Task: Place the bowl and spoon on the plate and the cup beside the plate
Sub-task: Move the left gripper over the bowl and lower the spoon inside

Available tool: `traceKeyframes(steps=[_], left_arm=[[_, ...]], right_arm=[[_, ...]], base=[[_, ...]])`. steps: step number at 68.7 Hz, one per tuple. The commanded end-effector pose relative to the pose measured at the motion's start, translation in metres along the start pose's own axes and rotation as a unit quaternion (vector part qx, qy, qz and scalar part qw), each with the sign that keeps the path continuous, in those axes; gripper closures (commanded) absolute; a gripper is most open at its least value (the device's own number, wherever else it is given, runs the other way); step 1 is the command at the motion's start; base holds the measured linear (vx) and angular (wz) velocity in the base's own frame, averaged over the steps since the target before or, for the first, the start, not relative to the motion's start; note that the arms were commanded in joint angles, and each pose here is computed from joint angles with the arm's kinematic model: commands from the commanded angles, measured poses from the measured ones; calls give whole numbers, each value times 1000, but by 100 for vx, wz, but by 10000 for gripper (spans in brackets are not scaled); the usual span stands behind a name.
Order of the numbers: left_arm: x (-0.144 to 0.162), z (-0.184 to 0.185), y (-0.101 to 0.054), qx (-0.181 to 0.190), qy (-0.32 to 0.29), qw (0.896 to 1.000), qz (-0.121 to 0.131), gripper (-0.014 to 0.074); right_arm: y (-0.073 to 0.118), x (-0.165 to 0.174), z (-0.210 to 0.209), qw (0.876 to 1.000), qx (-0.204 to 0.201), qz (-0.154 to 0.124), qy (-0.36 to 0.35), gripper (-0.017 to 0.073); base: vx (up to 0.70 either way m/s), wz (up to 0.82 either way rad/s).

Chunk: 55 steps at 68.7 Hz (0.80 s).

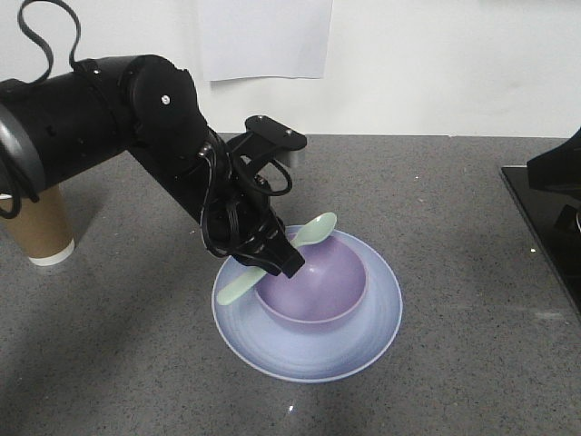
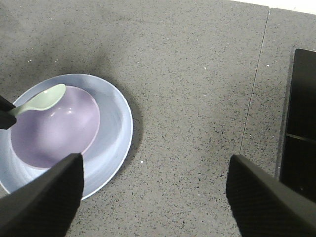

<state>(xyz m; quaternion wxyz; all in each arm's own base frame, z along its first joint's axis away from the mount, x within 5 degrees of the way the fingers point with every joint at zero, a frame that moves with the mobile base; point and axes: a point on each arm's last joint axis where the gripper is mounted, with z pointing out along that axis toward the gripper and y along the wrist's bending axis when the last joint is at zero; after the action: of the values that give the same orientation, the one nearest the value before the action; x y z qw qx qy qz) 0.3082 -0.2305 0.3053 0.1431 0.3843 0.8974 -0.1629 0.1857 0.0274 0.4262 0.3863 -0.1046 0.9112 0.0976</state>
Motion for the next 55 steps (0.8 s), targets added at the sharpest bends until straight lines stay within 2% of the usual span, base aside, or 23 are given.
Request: traceKeyframes(steps=[1,36,55], left_arm=[[-7,-19,-7,1,-47,999,5,600],[-10,-6,-3,1,-43,999,0,583],[-10,-6,-3,2,-42,999,0,518]], right_arm=[[1,-8,-11,999,5,-5,-45,-20],[1,-8,-11,999,5,-5,-45,-20],[1,-8,-11,999,5,-5,-45,-20]], base=[[0,0],[0,0],[0,0]])
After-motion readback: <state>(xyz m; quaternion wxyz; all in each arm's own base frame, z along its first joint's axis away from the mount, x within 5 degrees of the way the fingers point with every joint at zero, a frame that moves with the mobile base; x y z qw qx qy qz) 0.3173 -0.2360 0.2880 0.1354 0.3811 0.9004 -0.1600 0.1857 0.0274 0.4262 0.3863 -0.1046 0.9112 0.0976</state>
